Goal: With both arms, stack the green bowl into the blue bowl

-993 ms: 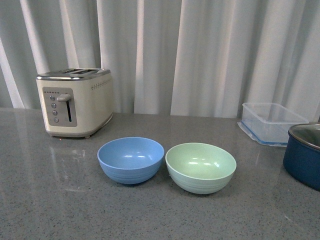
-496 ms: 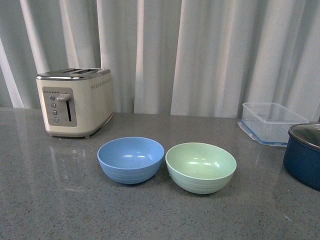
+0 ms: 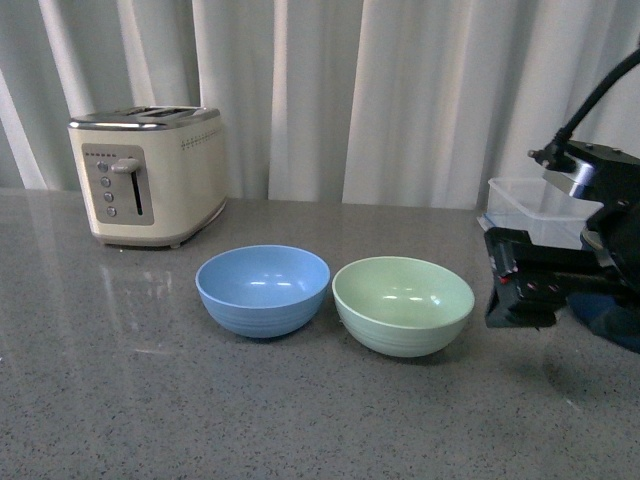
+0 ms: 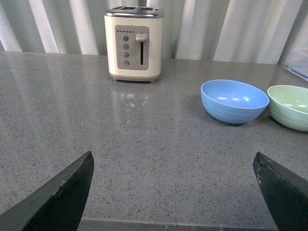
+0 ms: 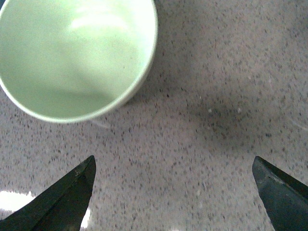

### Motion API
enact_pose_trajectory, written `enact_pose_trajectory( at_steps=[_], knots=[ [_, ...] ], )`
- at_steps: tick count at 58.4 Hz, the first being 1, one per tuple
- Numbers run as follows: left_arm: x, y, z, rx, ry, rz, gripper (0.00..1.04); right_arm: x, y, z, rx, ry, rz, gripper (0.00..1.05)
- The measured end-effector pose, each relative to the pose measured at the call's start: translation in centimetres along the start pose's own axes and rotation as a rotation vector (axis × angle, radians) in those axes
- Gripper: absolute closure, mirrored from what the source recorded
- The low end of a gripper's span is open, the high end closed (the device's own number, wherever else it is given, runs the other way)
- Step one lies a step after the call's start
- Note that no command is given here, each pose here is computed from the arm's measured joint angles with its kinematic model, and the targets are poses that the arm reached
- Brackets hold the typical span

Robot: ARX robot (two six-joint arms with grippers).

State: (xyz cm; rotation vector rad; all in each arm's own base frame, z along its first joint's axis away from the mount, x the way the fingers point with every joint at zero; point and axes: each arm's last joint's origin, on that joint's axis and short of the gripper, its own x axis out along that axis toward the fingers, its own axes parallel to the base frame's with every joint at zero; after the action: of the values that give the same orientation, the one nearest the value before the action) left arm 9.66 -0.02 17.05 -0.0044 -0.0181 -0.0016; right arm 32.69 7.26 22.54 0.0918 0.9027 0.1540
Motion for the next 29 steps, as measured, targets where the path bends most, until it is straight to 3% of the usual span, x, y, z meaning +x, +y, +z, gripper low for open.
enact_pose_trajectory(
  at_steps=[16, 29],
  knots=[
    [0.0, 0.0, 0.0, 0.000, 0.000, 0.000, 0.07, 3.6, -0.1, 4.1, 0.011, 0.000, -0.011, 0.10],
    [0.0, 0.0, 0.0, 0.000, 0.000, 0.000, 0.07, 4.9, -0.1, 5.6, 0.013, -0.009, -0.012, 0.10]
  ],
)
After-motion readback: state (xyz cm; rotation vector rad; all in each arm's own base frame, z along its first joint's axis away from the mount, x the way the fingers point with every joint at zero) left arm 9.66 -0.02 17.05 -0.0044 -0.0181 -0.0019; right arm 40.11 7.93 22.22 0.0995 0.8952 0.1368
